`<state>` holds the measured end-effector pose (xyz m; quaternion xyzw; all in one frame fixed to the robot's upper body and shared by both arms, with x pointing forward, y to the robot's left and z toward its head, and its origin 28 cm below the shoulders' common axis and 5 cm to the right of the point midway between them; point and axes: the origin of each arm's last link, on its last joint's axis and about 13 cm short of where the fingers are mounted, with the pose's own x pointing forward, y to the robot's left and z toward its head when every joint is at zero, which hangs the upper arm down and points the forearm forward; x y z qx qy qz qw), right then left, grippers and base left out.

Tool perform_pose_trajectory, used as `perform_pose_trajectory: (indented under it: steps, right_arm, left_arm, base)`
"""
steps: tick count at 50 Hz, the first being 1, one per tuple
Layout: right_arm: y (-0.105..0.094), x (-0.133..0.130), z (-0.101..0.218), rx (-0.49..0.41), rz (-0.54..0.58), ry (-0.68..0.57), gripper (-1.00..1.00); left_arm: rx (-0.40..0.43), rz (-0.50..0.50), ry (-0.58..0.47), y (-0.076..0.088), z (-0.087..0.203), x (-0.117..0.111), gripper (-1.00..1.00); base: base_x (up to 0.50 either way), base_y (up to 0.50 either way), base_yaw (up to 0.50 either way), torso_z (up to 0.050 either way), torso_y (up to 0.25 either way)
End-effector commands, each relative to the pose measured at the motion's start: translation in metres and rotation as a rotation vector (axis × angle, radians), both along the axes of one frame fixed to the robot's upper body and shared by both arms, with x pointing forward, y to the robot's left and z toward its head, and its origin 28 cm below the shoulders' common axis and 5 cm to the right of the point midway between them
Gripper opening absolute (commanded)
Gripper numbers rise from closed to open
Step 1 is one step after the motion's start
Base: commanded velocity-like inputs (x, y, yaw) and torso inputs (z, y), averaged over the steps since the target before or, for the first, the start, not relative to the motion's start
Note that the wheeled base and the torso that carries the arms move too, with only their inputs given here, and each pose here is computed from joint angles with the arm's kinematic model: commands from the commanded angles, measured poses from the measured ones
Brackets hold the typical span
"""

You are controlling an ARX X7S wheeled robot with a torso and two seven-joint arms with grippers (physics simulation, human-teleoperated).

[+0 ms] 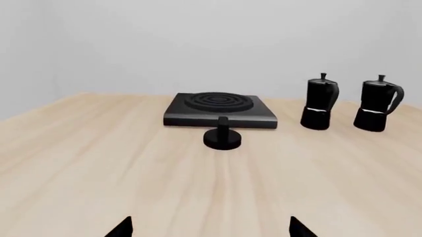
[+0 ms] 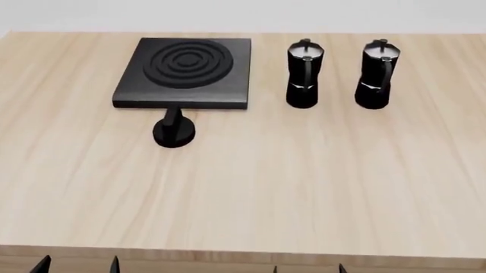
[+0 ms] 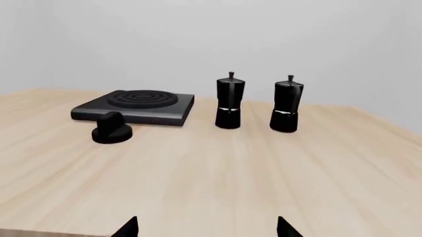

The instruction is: Put the right moka pot on the stove.

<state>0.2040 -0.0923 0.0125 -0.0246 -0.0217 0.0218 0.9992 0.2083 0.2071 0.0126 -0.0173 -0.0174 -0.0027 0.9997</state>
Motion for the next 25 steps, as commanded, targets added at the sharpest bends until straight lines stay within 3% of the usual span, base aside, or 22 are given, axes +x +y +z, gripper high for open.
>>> perform_pose_trajectory:
  steps: [1, 25]
  right_arm:
    - [0.0004, -0.0001, -0.0001, -0.010, 0.000, -0.004, 1.00]
    - [0.0016, 0.0000, -0.0023, -0.019, 0.000, -0.004, 1.00]
  left_arm:
    - [0.001, 0.000, 0.001, 0.0000, -0.0013, 0.0004, 1.00]
    - [-0.002, -0.001, 0.004, 0.0008, -0.0010, 0.0003, 1.00]
  base:
    - [0.15, 0.03, 0.00, 0.000, 0.000]
    - [0.15, 0.04, 0.00, 0.000, 0.000]
